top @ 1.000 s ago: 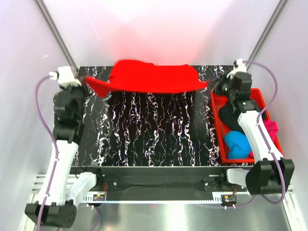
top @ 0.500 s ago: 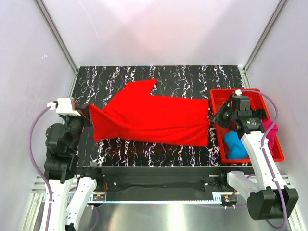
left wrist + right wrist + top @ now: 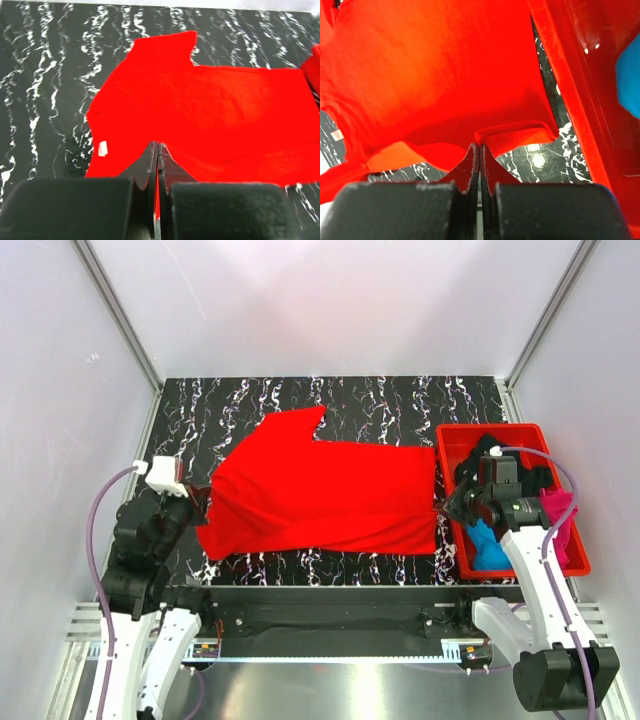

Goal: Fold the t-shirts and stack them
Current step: Flatten the tshirt out

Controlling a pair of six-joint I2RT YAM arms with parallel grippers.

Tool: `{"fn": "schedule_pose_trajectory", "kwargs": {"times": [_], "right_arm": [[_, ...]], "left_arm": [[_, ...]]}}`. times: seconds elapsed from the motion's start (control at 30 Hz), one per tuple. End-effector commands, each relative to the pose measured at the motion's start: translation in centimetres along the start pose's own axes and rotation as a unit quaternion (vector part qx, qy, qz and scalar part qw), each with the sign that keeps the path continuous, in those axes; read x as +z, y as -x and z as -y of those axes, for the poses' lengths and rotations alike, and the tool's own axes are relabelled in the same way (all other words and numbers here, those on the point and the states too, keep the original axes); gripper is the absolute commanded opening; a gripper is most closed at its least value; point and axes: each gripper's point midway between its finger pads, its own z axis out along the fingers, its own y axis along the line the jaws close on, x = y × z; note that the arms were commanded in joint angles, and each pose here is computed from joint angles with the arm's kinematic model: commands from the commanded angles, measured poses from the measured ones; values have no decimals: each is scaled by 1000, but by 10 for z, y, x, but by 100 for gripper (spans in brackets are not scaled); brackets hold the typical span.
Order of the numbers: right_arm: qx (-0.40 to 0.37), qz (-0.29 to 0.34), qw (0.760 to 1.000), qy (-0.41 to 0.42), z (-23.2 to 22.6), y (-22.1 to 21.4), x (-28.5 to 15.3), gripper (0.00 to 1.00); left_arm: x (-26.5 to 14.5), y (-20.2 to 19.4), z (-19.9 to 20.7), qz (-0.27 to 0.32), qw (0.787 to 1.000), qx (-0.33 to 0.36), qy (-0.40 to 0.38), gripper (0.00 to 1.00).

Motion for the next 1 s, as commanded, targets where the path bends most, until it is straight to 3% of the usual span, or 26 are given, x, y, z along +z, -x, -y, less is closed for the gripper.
{"fn": "schedule_pose_trajectory", "kwargs": {"times": [0.0,0.07,0.13,0.2,0.23,0.3,0.33,0.37,0.43,0.47,0.67,0.7,0.97], "right_arm": [[16,44,998,49,-27,28,5,0],[28,98,991,86,-58,70,5,0],[30,166,975,145,-104,124,-13,0],[26,180,969,167,-134,161,-4,0],[6,226,949,221,-176,200,-39,0],[-10,238,941,240,-205,233,-36,0],[-35,279,919,276,-237,260,-80,0],[-42,281,918,276,-246,272,-77,0],[-59,317,900,293,-269,293,-126,0],[-71,324,899,287,-272,297,-131,0],[-126,371,858,331,-276,266,-233,0],[-128,374,856,333,-272,258,-244,0],[-159,410,822,362,-228,166,-356,0]], "left_arm": [[19,32,-19,32,997,-20,61,0],[28,59,-41,58,989,-36,130,0],[51,112,-35,115,986,-33,114,0],[62,164,-26,172,980,-30,98,0],[77,196,-24,185,978,-22,96,0],[81,241,-22,217,971,-11,102,0],[61,289,-17,265,958,-2,105,0],[70,299,-19,267,958,2,109,0],[54,330,-14,296,949,14,110,0],[36,352,-9,323,940,16,107,0],[-55,382,11,403,912,11,81,0],[-89,384,17,426,901,9,73,0],[-203,360,42,454,891,9,27,0]]}}
